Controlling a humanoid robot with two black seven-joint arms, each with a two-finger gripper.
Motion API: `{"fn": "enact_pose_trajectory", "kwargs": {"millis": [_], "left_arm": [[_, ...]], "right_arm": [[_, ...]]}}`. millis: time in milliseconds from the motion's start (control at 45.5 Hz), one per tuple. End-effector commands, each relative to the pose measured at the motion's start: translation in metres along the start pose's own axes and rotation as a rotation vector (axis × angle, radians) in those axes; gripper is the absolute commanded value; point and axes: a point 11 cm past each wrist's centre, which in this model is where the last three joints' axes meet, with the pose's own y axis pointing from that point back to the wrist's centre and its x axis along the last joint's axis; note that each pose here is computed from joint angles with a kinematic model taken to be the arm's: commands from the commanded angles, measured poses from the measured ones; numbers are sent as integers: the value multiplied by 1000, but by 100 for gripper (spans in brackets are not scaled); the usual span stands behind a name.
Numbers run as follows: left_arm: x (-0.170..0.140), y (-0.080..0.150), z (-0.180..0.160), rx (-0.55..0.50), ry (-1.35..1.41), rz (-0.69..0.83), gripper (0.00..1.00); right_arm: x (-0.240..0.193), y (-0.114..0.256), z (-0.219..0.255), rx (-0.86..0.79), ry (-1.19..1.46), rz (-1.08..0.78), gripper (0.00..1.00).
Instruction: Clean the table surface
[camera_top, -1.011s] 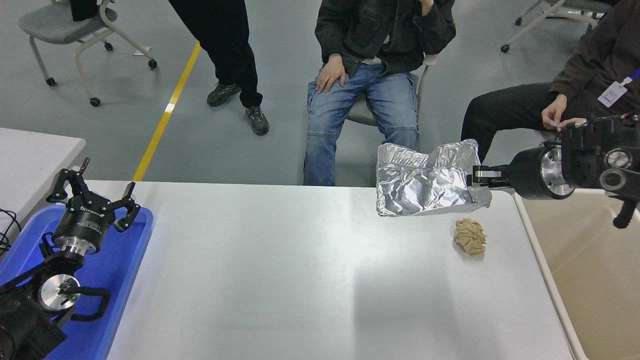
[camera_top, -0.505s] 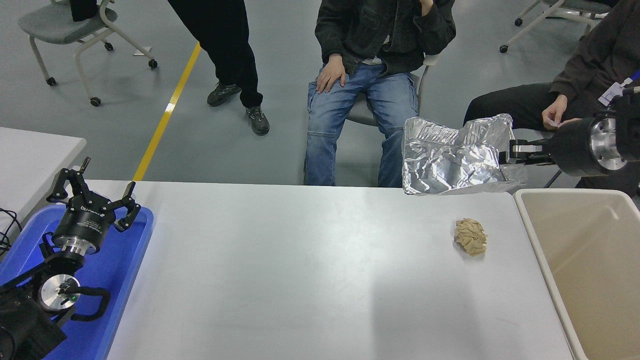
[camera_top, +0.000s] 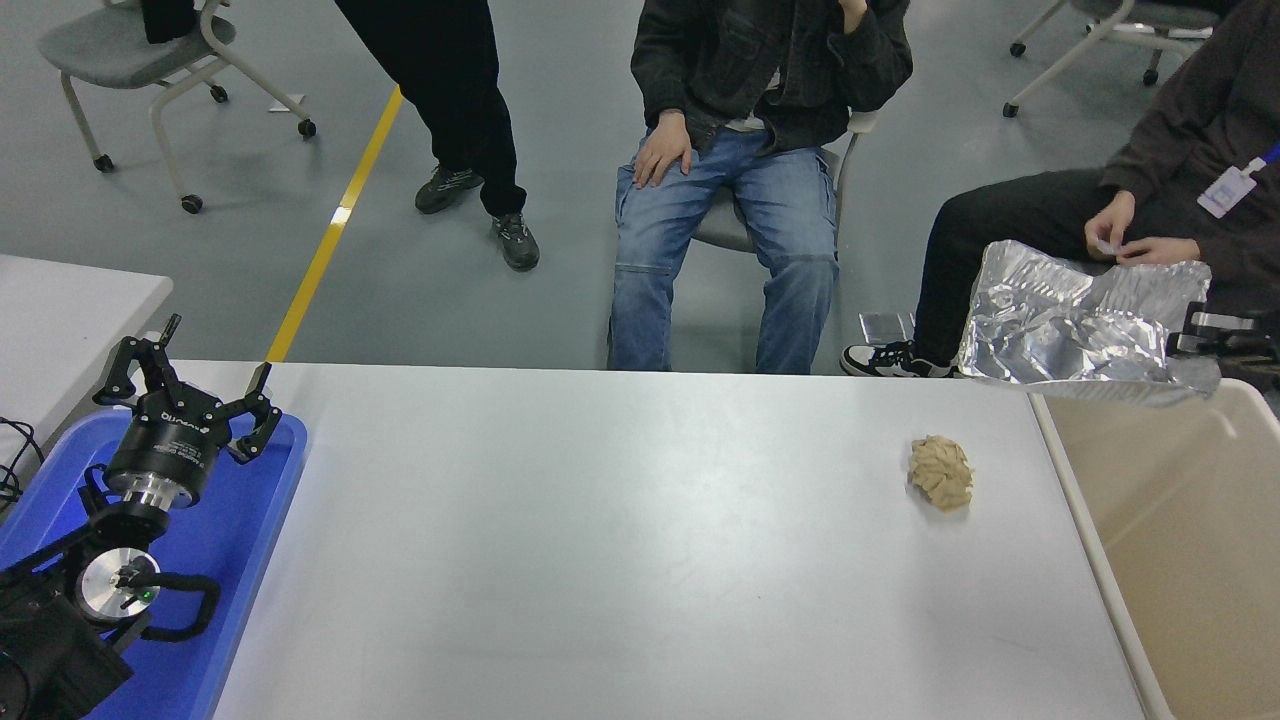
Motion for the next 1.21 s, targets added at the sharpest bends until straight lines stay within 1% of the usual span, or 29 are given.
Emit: {"fn": "enact_pose_trajectory", "kwargs": {"millis": [0, 198, 418, 615, 791, 1055, 1187], "left_arm": [[0, 0, 0, 0, 0, 0, 100], [0, 0, 0, 0, 0, 0, 100], [0, 0, 0, 0, 0, 0, 100], [0, 0, 0, 0, 0, 0, 100], [0, 0, 0, 0, 0, 0, 100], [0, 0, 0, 0, 0, 0, 100], [0, 0, 0, 0, 0, 0, 100]], "right_arm": [[-14, 2, 76, -121, -82, 51, 0], [-27, -1, 113, -206, -160, 106, 0], [-51, -20, 142, -290, -226, 147, 0], [-76, -40, 157, -346, -291, 188, 0], [-102, -64, 163, -383, -354, 186, 0], [-110, -83, 182, -486, -439, 300, 0], [-119, -91, 186, -536, -432, 339, 0]]}}
